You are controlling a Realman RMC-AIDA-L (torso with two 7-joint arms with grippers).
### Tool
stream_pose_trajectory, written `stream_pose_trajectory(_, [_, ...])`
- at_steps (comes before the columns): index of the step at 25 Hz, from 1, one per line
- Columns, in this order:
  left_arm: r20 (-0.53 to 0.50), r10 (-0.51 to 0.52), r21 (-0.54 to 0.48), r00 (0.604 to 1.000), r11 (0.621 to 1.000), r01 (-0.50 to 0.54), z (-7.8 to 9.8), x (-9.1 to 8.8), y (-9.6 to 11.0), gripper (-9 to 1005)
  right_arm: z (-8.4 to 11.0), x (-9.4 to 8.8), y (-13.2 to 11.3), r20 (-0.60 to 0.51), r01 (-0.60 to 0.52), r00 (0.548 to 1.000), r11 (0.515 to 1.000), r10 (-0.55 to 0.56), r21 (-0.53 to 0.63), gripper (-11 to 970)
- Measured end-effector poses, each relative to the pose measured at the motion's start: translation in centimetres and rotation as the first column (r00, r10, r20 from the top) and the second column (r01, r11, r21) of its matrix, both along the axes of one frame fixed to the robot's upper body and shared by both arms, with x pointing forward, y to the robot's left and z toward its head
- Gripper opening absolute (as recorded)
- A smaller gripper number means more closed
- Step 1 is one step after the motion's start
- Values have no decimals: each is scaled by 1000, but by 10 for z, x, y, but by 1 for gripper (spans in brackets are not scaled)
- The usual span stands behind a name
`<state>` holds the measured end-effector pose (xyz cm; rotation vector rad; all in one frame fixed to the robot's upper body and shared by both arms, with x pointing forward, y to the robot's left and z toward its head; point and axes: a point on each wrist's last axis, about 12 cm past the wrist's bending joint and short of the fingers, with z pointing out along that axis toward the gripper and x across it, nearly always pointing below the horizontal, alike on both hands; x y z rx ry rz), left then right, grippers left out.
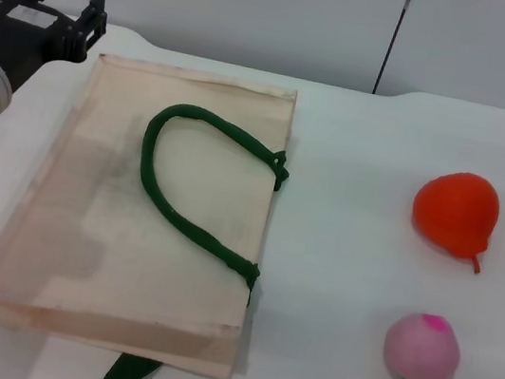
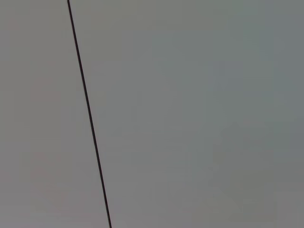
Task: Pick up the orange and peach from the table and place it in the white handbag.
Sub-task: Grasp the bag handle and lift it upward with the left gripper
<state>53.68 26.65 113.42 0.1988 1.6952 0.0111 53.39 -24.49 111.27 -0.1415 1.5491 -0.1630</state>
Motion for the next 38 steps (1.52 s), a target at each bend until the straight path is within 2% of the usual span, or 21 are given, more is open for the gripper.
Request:
stream_pose_trajectory(3, [-3, 0, 1, 1000, 1000, 0, -1, 1, 0, 629, -1, 1, 1, -5, -6, 1000, 1000, 6, -3, 675])
stream_pose_trajectory(23, [-25, -16, -4, 1000, 1000, 16, -6, 6, -3, 628, -7, 4, -1, -32, 8, 999, 1000, -7, 26, 667])
stream_pose_trajectory(28, [-54, -46, -9, 997, 999, 46, -6, 8, -5, 629, -7, 5, -1, -35, 8, 999, 1000, -7, 30, 667])
stream_pose_trajectory(33, [-112, -115, -30, 987, 993, 113, 4, 14, -2, 629, -10, 8, -2, -62, -4, 998, 1000, 6, 31, 667])
stream_pose_trajectory(38, [-204, -224, -107, 953, 973, 206, 30, 19, 9, 629, -11, 11, -2, -79, -5, 997, 999, 9, 51, 668])
